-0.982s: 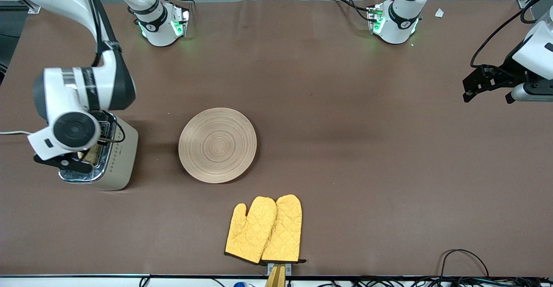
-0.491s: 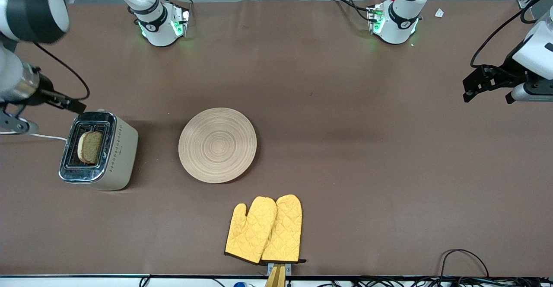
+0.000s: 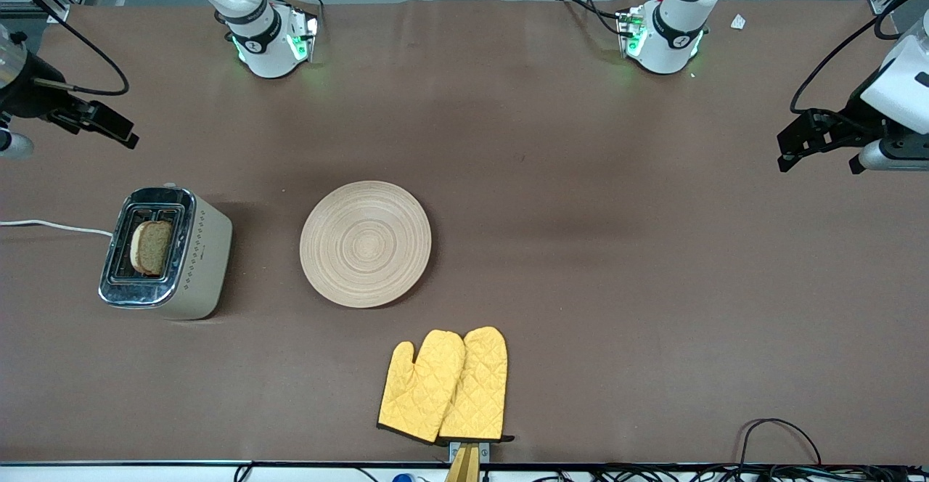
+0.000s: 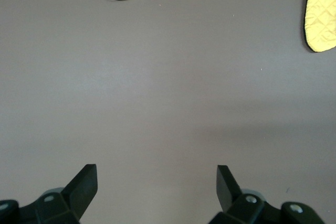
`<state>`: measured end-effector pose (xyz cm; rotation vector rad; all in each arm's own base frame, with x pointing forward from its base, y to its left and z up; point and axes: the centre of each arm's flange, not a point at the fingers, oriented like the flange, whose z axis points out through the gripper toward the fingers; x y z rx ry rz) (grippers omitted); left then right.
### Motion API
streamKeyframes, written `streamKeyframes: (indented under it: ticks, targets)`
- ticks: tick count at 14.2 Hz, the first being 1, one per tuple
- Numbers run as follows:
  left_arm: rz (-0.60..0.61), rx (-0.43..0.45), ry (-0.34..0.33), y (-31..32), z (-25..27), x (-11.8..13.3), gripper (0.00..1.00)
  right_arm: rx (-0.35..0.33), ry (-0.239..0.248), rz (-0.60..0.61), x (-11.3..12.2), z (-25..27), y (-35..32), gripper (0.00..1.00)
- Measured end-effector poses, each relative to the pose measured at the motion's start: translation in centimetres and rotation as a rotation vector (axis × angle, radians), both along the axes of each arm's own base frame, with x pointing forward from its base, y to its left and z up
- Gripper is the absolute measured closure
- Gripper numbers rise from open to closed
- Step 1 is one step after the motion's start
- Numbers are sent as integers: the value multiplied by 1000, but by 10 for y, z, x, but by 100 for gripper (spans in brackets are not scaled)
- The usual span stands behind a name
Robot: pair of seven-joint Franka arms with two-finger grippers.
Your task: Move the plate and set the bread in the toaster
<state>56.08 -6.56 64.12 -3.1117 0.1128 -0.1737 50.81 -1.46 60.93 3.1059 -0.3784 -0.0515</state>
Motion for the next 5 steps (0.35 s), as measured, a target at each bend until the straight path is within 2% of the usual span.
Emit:
streamKeyframes:
  ticks: [5]
  targets:
    - [1,1,6,0,-4,2,0,4,-6,84,-1,0,-6,0]
